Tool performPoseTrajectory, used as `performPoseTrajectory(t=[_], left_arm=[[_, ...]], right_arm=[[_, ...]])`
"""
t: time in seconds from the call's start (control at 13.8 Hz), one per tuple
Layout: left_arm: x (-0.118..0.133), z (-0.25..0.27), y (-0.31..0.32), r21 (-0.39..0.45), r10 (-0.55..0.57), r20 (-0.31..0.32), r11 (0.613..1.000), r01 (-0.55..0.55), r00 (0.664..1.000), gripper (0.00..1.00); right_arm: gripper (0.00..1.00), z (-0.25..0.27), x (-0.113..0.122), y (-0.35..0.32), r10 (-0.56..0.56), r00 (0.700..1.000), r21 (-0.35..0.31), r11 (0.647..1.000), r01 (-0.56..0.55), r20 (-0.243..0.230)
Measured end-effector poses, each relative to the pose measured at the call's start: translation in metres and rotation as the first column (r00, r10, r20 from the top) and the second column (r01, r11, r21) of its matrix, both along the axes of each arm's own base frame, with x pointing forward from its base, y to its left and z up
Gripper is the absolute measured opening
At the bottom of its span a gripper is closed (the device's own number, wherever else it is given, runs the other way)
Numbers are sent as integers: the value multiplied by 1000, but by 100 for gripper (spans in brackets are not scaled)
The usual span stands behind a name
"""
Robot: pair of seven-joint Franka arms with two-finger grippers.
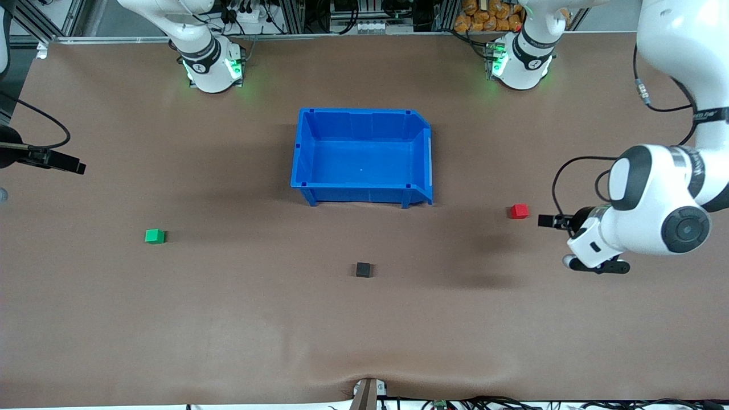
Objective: Attach green and red cubes to black cube
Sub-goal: 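Move the left gripper to the red cube while the right gripper approaches green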
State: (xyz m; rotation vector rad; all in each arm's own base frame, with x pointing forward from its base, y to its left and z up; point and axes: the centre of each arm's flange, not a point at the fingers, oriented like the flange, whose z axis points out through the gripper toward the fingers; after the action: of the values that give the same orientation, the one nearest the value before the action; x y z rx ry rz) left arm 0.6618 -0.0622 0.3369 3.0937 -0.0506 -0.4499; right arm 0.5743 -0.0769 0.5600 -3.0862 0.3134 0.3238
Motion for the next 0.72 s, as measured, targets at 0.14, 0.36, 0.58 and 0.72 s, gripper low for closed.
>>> performPoseTrajectory(t=[0.14,0.36,0.58,0.72], left_arm=[[4,-31,4,4,39,4,999,-39,999,100],[-3,-63,1,7,40,-38,999,-40,998,100],[-11,-73,-14,17,39,-62,999,-38,997,100],[-12,-74,-18,19,38,-64,999,-37,997,100]], right_arm=[[100,-15,4,-18,1,1000,64,998,-1,-5],[100,-53,18,-46,42,999,93,995,-44,25],[100,-101,30,-60,102,991,86,990,-109,81],[100,-137,34,-74,140,983,74,986,-150,119]])
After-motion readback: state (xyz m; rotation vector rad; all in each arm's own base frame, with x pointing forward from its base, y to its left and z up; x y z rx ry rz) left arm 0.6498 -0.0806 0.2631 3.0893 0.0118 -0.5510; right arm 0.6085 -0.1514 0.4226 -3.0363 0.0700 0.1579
